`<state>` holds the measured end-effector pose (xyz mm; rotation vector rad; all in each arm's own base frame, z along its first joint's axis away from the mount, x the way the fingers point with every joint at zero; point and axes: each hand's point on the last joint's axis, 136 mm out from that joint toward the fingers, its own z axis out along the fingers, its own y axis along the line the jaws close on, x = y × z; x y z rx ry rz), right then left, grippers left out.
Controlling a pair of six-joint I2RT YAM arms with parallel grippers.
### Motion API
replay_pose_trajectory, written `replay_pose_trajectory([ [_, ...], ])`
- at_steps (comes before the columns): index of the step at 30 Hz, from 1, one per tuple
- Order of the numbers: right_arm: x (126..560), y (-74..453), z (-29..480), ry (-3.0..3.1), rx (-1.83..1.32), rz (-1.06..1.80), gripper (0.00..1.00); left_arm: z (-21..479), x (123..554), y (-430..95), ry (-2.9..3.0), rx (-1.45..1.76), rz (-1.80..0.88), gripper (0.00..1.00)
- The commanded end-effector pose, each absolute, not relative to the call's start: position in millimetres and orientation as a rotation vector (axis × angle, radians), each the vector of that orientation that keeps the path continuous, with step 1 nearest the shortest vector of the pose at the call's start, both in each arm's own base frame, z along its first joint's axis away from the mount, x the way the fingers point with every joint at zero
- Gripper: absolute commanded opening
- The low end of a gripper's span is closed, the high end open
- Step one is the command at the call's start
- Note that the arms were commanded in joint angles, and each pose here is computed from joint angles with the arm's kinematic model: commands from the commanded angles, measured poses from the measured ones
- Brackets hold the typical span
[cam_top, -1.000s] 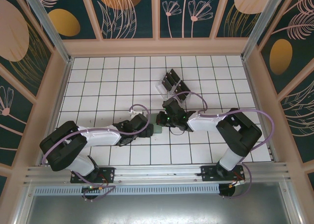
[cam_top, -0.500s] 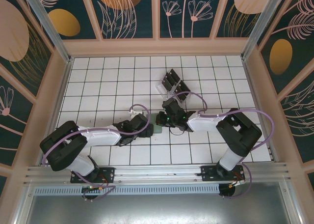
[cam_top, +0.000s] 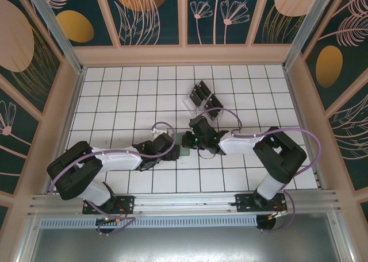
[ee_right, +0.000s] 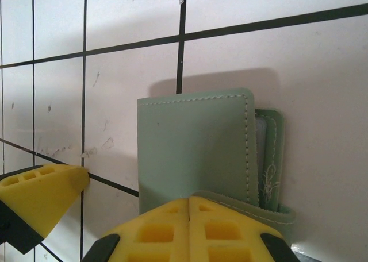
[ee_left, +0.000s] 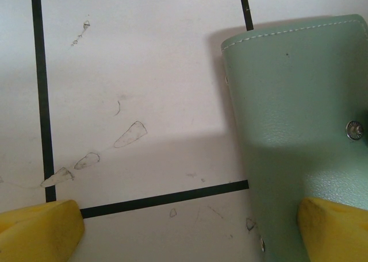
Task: Put the credit cards into the card holder
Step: Close the button on the card holder.
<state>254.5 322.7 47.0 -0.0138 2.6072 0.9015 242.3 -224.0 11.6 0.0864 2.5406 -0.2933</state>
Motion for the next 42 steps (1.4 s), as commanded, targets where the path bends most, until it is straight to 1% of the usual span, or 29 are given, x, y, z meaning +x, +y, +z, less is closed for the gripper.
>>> replay_pose_trajectory([
  [1,259,337,72,2.540,-0.026,0.984,0.00,-33,219,-204,2.681,0.119,-0.212,0.98],
  [16,259,346,73,2.538,-0.043,1.003,0.00,-35,219,-203,2.684,0.117,-0.216,0.97],
  [26,254,345,50,2.601,-0.046,0.978,0.00,-35,218,-203,2.683,0.116,-0.216,0.98],
  [37,251,330,27,2.648,0.004,0.918,0.00,-36,217,-202,2.684,0.117,-0.217,0.97],
  [42,255,323,24,2.652,0.056,0.935,0.00,-36,218,-203,2.684,0.116,-0.220,0.98],
])
